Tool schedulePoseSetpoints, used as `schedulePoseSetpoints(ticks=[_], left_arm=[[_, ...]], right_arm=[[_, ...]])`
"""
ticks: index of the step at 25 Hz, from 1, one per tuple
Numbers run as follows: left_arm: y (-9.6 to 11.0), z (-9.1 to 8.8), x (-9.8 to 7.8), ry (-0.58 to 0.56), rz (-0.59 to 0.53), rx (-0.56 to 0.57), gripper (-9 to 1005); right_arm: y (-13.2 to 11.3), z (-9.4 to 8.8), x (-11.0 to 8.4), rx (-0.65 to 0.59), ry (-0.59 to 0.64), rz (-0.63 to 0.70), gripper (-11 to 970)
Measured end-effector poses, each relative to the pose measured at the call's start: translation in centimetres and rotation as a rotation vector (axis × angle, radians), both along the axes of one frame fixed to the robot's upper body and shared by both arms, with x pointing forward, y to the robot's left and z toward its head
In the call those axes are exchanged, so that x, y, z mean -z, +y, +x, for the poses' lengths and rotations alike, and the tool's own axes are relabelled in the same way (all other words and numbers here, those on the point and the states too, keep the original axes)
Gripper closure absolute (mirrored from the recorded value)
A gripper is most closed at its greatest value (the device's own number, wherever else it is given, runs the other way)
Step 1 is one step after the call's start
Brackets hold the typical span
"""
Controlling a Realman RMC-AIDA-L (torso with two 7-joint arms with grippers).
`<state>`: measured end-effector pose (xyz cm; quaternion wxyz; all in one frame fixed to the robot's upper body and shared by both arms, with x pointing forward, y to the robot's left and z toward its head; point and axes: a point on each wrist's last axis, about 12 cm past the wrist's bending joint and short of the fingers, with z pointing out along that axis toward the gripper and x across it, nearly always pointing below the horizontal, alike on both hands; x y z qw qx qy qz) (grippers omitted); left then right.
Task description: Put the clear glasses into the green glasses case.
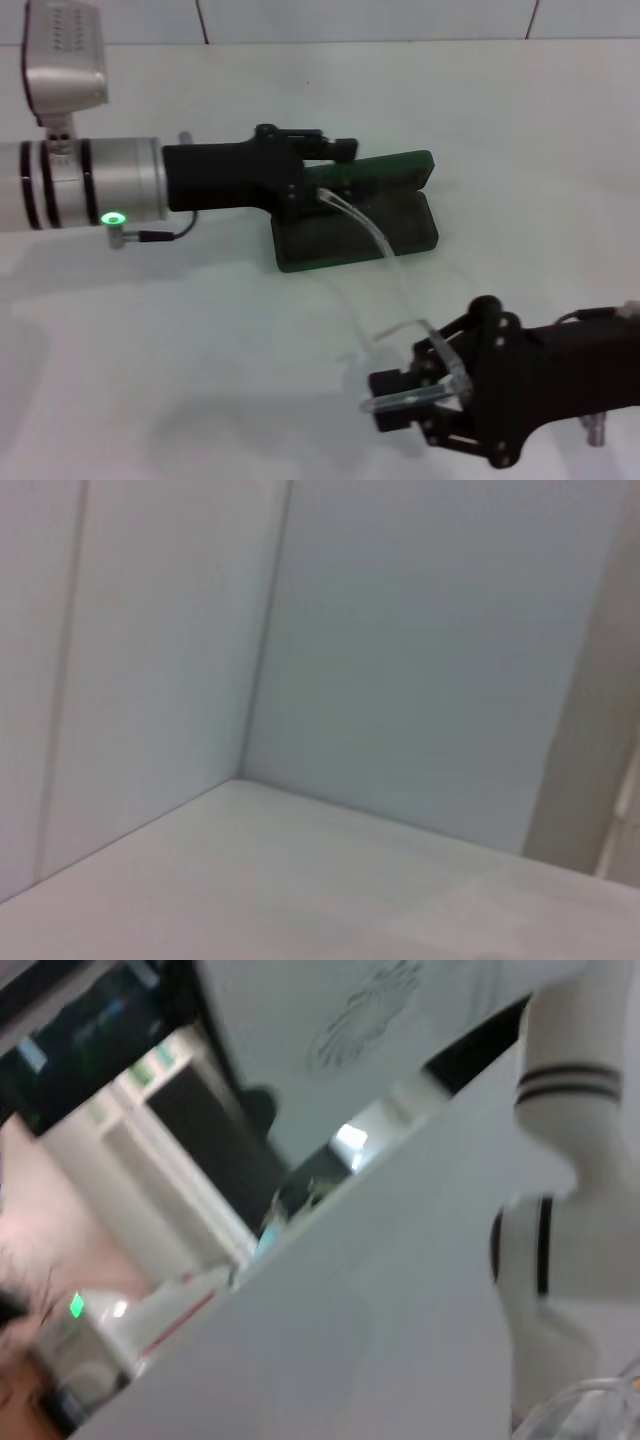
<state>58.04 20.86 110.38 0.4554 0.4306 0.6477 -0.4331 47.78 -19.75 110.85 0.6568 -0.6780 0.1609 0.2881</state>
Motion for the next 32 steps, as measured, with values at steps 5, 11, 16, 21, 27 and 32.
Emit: schedulePoseSetpoints(ticks=[5,11,16,21,27,32], left_arm=[[-1.4,-0.1,-0.2,-0.034,-0.026,0.056,465],[-1.8,-0.6,-0.6,-0.068,-0.078,0.092,465],[-1.6,-1.3,-1.1,-0.081,-0.161,0.117,465],[-1.2,-1.5,-1.4,-0.090,-0.196,0.115,465],[-0.7,-2.0,-1.4,-0.096,-0.220,0.116,465],[-0.6,-2.1,-1.3,-0.098,-0.220,0.114,463]], right_arm=[[2.3,0.5,-0.1,-0.036,0.070,0.089,857],[2.7,1.4,0.0,-0.015,0.163,0.095,857],[2.3,1.9,0.7,0.057,0.297,0.075,857],[2.0,2.3,1.0,0.090,0.422,0.061,857],[2.0,3.0,1.3,0.130,0.529,0.017,856],[2.0,3.3,1.7,0.164,0.554,-0.006,856]])
